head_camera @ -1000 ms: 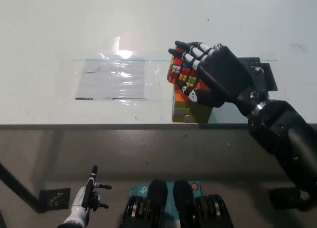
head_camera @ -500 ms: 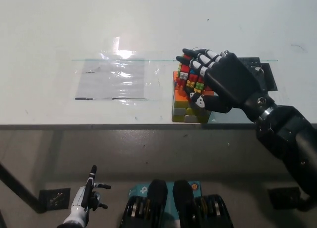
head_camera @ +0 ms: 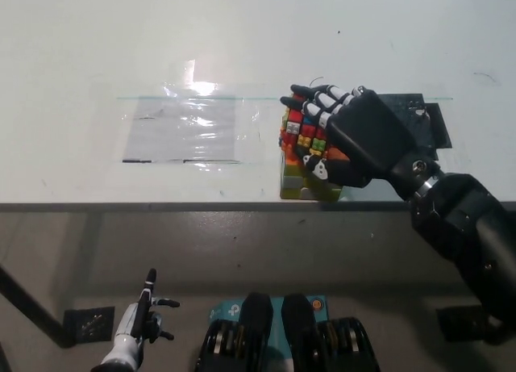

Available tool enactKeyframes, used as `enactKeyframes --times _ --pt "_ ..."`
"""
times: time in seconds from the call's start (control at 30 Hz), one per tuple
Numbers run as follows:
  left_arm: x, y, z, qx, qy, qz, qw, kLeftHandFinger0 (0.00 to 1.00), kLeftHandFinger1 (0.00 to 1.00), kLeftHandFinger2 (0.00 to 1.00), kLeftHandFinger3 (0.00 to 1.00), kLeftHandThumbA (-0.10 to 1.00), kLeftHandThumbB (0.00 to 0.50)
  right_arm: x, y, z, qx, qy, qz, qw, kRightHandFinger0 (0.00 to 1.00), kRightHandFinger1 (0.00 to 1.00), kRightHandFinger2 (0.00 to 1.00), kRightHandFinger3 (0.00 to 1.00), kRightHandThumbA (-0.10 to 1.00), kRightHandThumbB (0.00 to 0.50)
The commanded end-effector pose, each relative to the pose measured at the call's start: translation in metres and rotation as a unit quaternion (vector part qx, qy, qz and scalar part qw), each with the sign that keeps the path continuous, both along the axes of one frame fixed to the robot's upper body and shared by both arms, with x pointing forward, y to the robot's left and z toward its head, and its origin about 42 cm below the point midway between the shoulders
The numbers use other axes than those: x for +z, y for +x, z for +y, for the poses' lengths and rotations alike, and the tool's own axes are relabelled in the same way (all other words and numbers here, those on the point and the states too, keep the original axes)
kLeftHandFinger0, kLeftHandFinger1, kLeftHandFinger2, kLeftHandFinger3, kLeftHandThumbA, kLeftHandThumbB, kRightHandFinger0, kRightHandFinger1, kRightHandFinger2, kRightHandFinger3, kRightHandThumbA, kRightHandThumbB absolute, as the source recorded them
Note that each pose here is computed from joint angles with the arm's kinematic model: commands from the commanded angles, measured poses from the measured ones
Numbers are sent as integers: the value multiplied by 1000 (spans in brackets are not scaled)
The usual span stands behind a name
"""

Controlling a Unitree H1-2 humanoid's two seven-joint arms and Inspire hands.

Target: The robot uses its right hand to pick up the small cube kept on the middle on the desk and place it on the bigger cube kept next to it

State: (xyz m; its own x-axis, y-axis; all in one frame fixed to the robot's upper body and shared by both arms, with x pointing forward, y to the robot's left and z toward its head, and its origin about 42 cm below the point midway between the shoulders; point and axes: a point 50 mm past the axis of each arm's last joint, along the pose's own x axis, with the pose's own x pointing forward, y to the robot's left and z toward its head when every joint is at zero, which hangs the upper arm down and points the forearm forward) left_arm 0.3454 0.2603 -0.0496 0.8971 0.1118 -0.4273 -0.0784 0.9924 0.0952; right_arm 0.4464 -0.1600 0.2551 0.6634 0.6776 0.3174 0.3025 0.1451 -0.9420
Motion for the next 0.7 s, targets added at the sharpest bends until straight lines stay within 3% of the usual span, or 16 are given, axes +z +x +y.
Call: enactKeyframes --times 0.0,0.03,0.1,0.17,0.2,0.27,0.3,0.47,0.5,0.6,0.67 --pt "9 8 10 8 7 -28 1000 381 0 0 0 1000 500 23 5 4 20 19 -20 999 0 263 619 288 -100 130" --pt "10 9 9 13 2 -30 999 330 0 0 0 1000 500 24 6 2 14 13 -12 1000 0 284 642 330 -100 147" --pt "10 9 8 9 6 -30 1000 345 0 0 0 1000 500 23 6 0 9 11 -16 1000 0 304 649 334 -100 162" --pt "10 9 8 8 4 -29 1000 356 0 0 0 1000 500 23 7 -2 6 3 -21 1000 0 305 650 382 -100 107" --pt "10 9 7 7 9 -29 1000 348 0 0 0 1000 500 22 7 -2 -19 -1 -14 1000 0 156 534 551 -100 103" --pt "9 7 8 10 5 -30 999 347 0 0 0 1000 500 22 7 -1 -22 -8 -13 1000 0 17 416 530 -100 75" --pt "9 7 8 11 4 -30 999 348 0 0 0 1000 500 22 7 -1 -23 -10 -12 1000 0 3 403 521 -100 72" --pt "8 6 9 18 -3 -29 999 414 0 0 0 1000 500 25 8 0 -30 -27 -12 999 0 0 353 581 -100 34" --pt "8 6 9 21 -6 -30 999 396 0 0 0 1000 500 25 8 -2 -30 -26 -13 999 0 0 332 645 -100 28" --pt "8 6 9 23 -8 -30 999 358 0 0 0 1000 500 23 10 -4 -32 -27 -25 999 0 0 280 654 -100 72" --pt "8 5 9 23 -8 -30 999 349 0 0 0 1000 500 23 11 -4 -42 -41 -20 998 0 0 268 708 -100 51"
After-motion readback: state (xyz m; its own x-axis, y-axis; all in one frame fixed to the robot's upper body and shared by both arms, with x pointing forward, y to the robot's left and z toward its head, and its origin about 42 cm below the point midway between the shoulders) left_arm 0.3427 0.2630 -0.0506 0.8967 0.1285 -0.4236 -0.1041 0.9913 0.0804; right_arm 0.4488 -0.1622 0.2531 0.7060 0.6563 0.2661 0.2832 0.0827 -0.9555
